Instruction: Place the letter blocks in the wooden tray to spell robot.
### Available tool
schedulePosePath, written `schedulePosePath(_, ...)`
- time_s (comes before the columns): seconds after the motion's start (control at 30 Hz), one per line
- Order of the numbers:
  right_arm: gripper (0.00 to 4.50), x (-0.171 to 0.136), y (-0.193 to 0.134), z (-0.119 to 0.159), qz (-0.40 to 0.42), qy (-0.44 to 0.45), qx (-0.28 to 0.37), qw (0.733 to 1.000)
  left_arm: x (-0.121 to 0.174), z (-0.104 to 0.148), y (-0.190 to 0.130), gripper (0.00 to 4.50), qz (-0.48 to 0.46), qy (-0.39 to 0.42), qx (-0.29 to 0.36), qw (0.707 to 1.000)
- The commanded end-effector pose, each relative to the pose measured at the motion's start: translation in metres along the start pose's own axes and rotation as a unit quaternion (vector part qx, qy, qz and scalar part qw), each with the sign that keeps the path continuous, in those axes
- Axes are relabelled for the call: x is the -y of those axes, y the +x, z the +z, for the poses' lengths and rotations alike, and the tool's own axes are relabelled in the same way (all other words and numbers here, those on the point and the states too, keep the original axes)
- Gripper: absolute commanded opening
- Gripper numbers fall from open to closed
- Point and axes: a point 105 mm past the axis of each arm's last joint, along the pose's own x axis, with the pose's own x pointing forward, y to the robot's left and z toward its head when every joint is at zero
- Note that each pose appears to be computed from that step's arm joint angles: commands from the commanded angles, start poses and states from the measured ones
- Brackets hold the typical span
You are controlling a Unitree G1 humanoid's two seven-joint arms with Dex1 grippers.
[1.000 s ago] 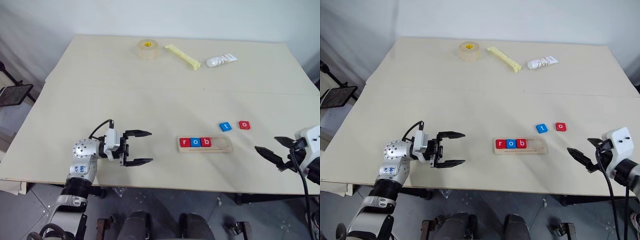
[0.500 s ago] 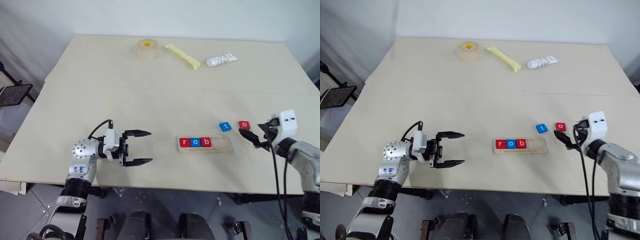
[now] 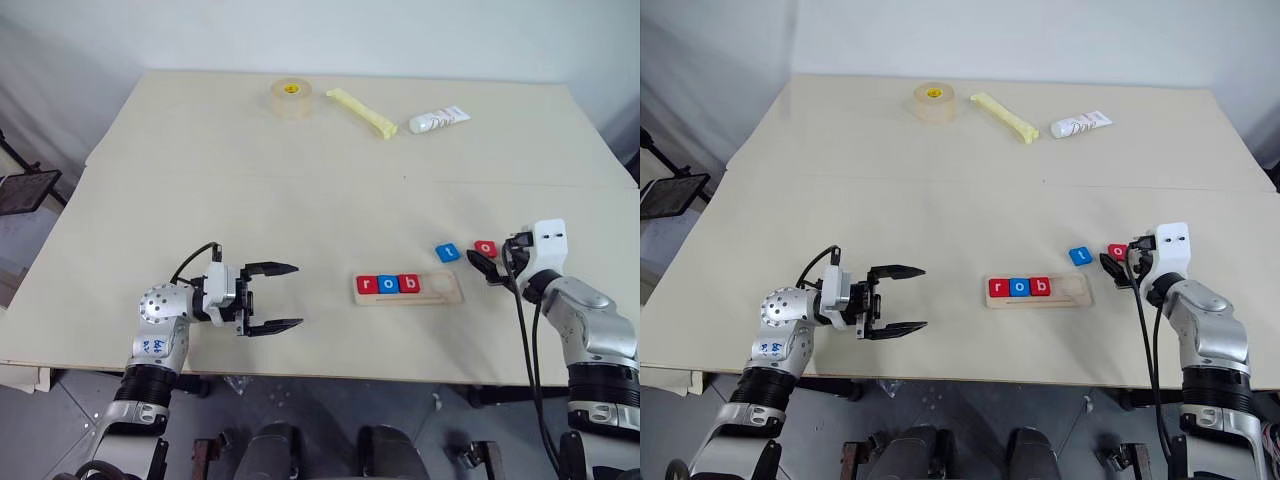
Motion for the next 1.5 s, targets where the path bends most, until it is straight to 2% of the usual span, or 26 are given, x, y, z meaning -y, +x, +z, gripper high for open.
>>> schedulePosePath(0.03, 4.45, 0.004, -0.002, -0.003, -0.016, 0.0, 0.002, 1.0, -0.001, 0.008, 0.001, 4.5, -0.001, 0.018, 0.004, 1.0)
schedulePosePath(0.17, 4.45, 0.004, -0.002, -0.005, -0.024, 0.006, 0.003, 1.0, -0.002, 0.008, 0.002, 4.5, -0.002, 0.018, 0.005, 1.0)
schedulePosePath(0.2, 4.28, 0.003, -0.002, -0.007, -0.024, 0.006, 0.002, 1.0, -0.002, 0.008, 0.002, 4.5, -0.002, 0.017, 0.005, 1.0)
schedulePosePath(0.27, 3.84, 0.002, -0.001, -0.01, -0.03, 0.009, 0.0, 0.999, -0.003, 0.007, 0.004, 4.5, -0.005, 0.015, 0.006, 1.0)
schedulePosePath(0.5, 1.48, 0.0, -0.001, -0.001, -0.048, 0.02, 0.027, 0.998, -0.004, 0.007, 0.01, 4.5, -0.018, 0.014, 0.012, 1.0)
schedulePosePath(0.73, 1.46, -0.013, -0.03, 0.014, -0.069, 0.021, 0.069, 0.995, -0.004, 0.007, 0.01, 4.5, -0.024, 0.013, 0.012, 1.0)
schedulePosePath(0.9, 1.46, -0.03, -0.059, -0.002, -0.087, 0.023, 0.054, 0.995, -0.002, 0.006, 0.008, 4.5, -0.027, 0.009, 0.012, 1.0)
schedulePosePath(1.13, 1.46, -0.038, -0.067, -0.017, -0.084, 0.032, 0.033, 0.995, -0.003, 0.006, 0.012, 4.5, -0.035, 0.006, 0.015, 0.999)
schedulePosePath(1.17, 2.17, -0.039, -0.067, -0.017, -0.082, 0.033, 0.034, 0.995, -0.003, 0.007, 0.013, 4.5, -0.036, 0.006, 0.015, 0.999)
schedulePosePath(1.3, 3.45, -0.041, -0.072, -0.012, -0.068, 0.022, 0.04, 0.997, -0.005, 0.007, 0.014, 4.5, -0.037, 0.009, 0.016, 0.999)
schedulePosePath(1.4, 4.44, -0.045, -0.08, -0.003, -0.022, -0.014, 0.038, 0.999, -0.004, 0.008, 0.013, 4.5, -0.036, 0.009, 0.016, 0.999)
schedulePosePath(1.5, 4.48, -0.051, -0.088, -0.001, 0.043, -0.077, 0.01, 0.996, -0.002, 0.007, 0.012, 4.5, -0.035, 0.006, 0.016, 0.999)
